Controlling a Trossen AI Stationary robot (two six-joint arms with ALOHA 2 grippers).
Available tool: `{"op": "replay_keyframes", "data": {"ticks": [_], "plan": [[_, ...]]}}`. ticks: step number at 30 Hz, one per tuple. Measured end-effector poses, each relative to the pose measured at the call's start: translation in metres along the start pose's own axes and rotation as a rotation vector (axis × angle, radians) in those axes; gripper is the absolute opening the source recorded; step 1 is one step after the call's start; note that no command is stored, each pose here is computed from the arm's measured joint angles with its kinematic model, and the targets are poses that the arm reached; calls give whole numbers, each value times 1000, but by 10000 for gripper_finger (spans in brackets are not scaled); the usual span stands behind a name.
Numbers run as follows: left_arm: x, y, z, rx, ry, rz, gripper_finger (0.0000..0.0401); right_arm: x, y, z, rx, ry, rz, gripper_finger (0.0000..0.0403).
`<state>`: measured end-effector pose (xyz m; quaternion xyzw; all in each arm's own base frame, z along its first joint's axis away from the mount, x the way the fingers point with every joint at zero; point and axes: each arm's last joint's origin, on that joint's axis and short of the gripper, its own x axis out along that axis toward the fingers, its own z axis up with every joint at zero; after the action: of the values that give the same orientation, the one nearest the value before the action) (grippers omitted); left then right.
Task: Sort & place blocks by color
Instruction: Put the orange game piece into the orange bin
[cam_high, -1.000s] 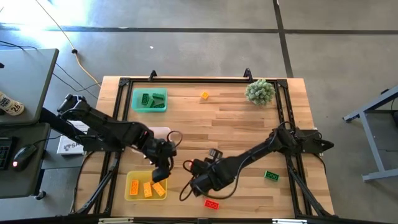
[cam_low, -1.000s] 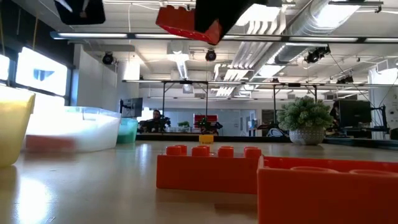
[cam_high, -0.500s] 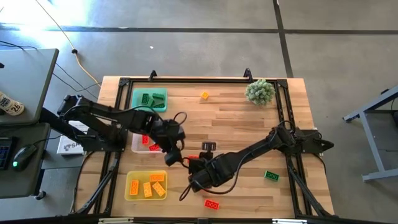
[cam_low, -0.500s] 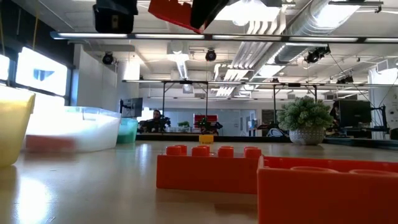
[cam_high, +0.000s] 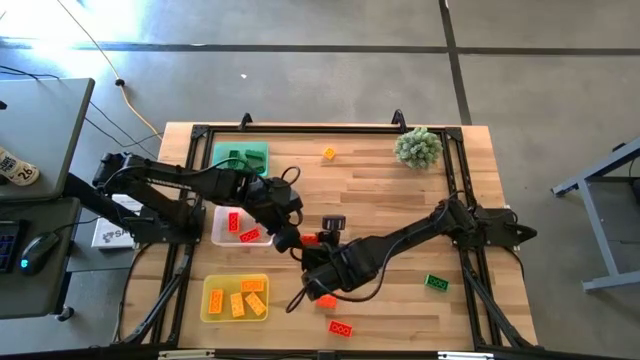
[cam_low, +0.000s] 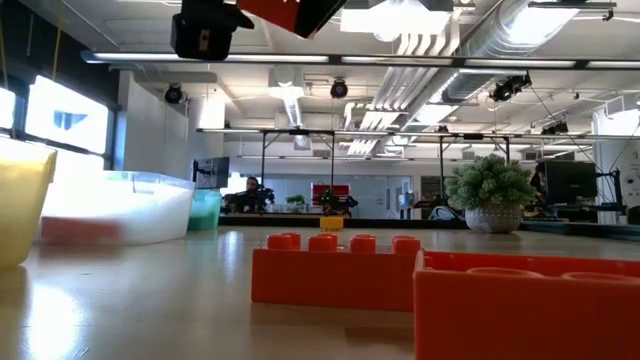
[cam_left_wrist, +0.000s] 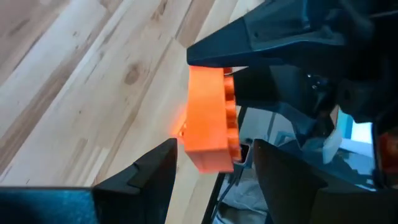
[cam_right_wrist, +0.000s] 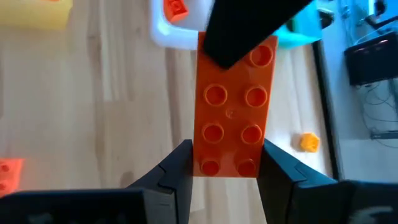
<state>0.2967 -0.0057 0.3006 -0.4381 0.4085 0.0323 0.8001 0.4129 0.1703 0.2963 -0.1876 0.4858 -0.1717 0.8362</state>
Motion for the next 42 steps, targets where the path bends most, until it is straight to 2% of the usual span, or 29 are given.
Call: {"op": "replay_keyframes", "data": {"ticks": [5,11,14,22,26,30,33,42], "plan": [[-2,2,6,-4,-39,-7,200,-6,-12,5,-14,-47,-8,113],[-3,0,11,5,-80,-35,194,1,-21,8,-35,-30,6,113],[-3,1,11,9,-77,-30,171,2,-23,8,-42,-27,5,113],[-3,3,10,25,-72,2,78,8,-30,9,-33,-6,37,113],[-3,5,9,42,-79,35,74,9,-31,9,-24,-4,48,146],[-2,9,4,86,-39,84,70,10,-31,9,25,2,68,198],[-3,14,0,98,10,142,70,12,-32,10,86,14,87,221],[-10,35,-19,193,202,380,73,16,-36,10,282,52,141,232]]}}
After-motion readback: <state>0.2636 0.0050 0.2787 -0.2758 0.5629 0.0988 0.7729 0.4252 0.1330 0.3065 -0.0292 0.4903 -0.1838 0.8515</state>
